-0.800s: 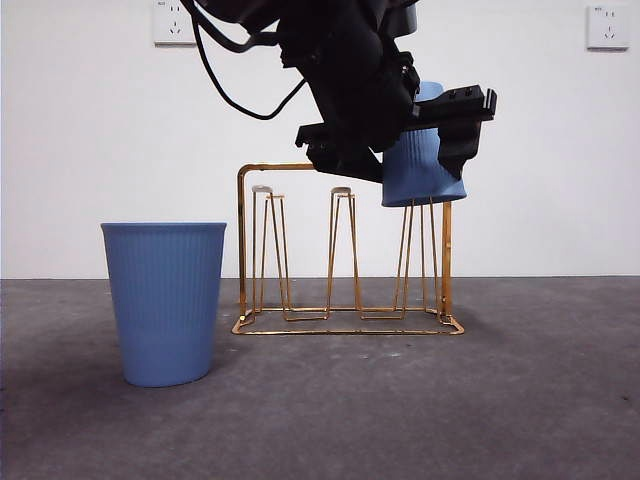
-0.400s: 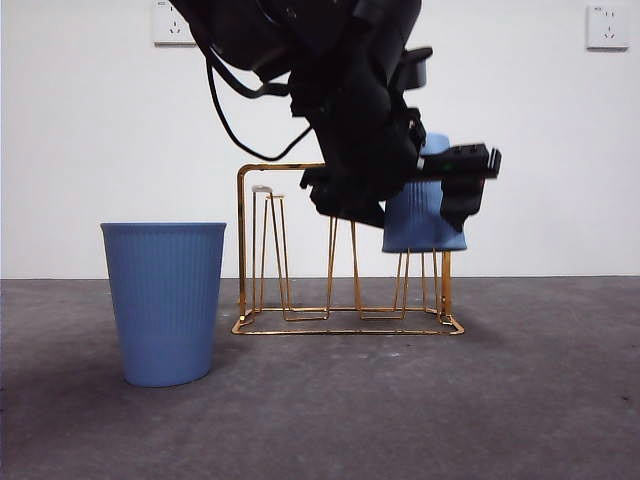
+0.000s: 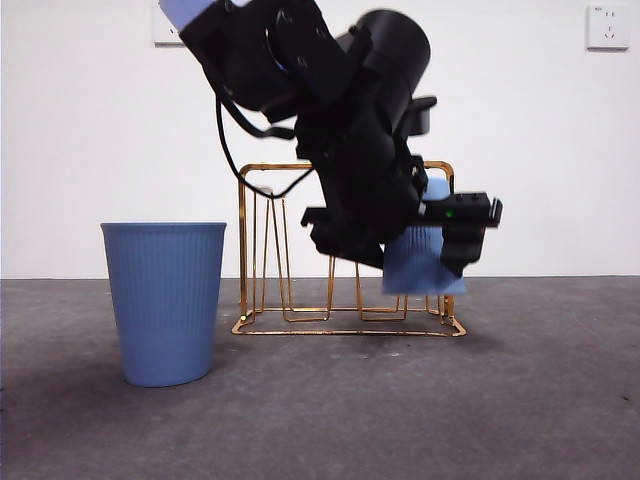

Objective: Pick up cup 1,put cup 1 in the cup rack,pick up cup 2,put cup 2 in the cup rack

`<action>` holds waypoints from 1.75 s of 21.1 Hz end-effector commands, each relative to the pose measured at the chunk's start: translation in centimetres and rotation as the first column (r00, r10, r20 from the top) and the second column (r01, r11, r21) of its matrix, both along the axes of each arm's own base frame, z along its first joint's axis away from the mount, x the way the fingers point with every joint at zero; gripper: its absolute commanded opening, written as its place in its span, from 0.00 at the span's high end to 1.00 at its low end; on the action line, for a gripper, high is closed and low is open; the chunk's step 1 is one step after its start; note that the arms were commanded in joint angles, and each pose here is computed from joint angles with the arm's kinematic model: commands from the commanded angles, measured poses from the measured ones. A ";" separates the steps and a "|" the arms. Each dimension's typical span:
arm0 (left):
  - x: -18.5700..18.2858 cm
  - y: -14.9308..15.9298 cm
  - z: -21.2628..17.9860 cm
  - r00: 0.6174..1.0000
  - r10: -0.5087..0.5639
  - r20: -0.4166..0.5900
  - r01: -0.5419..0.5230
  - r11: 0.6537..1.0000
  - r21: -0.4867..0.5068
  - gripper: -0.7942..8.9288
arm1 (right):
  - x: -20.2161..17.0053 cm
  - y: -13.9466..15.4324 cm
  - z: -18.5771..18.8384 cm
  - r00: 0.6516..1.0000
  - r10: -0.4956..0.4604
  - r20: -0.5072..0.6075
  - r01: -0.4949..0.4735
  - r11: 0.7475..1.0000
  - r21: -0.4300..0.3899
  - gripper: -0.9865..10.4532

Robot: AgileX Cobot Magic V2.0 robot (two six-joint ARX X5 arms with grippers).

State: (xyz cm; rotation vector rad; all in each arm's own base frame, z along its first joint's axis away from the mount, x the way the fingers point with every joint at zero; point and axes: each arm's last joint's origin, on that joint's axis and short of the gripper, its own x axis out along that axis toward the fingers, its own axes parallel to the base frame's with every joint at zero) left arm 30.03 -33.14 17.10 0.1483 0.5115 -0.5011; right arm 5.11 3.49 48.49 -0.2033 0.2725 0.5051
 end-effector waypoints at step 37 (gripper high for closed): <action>-1.6 0.6 -1.5 0.924 -0.068 -0.375 0.065 0.998 -0.019 0.40 | 0.1 0.0 -0.3 1.000 0.001 -0.014 -0.002 1.000 -0.029 0.75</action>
